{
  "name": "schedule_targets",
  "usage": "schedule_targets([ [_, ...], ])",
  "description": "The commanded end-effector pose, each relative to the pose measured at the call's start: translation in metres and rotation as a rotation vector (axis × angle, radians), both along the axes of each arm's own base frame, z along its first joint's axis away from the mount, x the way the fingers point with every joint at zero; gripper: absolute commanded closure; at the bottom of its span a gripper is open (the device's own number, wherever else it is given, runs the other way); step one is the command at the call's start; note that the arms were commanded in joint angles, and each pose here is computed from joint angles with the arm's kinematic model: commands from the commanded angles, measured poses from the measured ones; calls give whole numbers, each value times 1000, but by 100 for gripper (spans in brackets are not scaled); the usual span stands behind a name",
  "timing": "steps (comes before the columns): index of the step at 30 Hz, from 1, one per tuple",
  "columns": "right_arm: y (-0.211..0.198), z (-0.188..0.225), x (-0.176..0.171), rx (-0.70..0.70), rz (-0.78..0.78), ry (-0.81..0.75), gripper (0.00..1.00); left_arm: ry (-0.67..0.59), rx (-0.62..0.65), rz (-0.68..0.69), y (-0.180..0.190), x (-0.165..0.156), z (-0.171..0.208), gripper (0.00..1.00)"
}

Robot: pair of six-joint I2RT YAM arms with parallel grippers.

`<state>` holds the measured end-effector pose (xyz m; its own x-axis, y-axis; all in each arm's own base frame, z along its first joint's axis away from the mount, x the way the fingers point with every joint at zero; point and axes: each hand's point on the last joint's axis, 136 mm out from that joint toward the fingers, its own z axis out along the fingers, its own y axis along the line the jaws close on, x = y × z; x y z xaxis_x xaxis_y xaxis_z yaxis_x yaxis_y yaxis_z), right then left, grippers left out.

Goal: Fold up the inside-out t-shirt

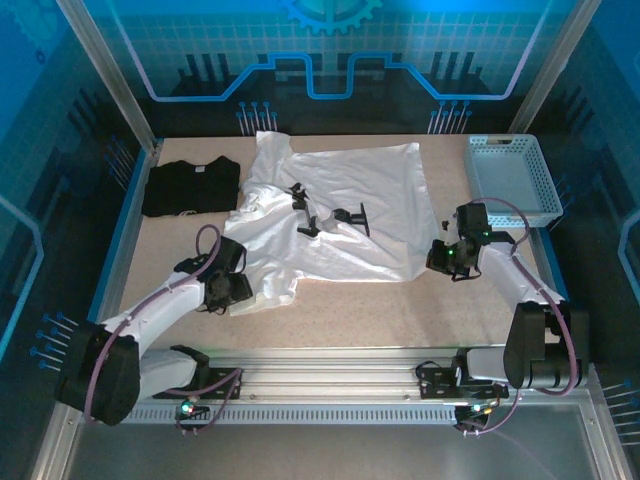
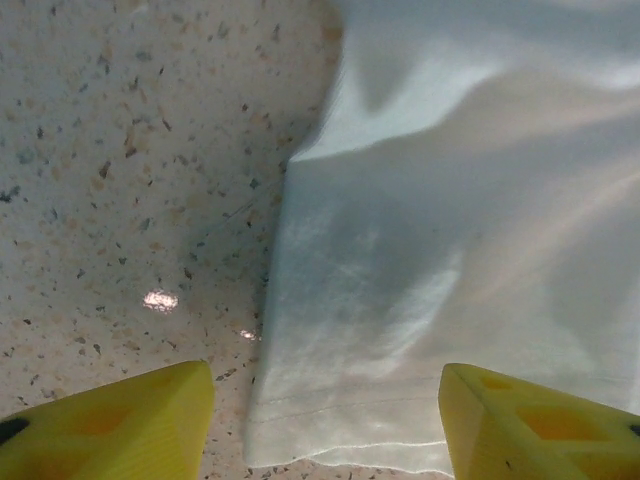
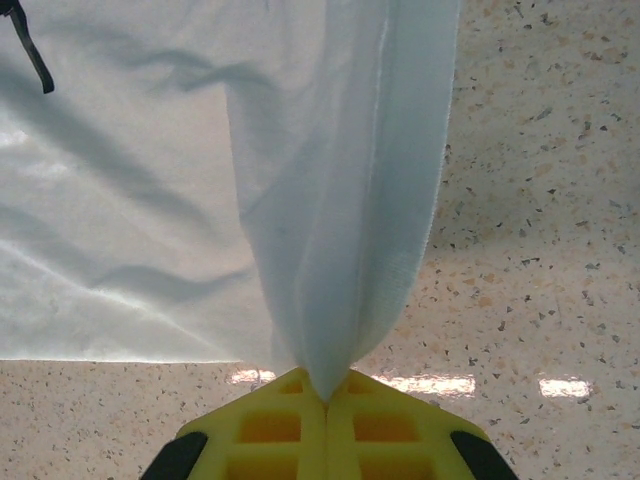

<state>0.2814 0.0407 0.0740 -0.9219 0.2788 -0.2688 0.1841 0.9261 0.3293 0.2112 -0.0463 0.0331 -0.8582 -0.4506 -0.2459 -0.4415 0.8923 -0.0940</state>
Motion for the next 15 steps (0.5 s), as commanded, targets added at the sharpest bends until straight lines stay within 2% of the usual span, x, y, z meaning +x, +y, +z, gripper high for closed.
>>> schedule_targets([
  [1,7,2,-2,15,34,-18,95,71,-18,31,1,-18,-14,46],
  [6,7,2,-2,16,33,-19,95,90,-49,72,0,-30,-25,49],
  [13,8,4,-1,20,35,-22,95,117,-44,50,-3,-26,-30,53],
  [15,8,4,-2,20,36,-24,95,116,-61,42,-7,-23,-32,58],
])
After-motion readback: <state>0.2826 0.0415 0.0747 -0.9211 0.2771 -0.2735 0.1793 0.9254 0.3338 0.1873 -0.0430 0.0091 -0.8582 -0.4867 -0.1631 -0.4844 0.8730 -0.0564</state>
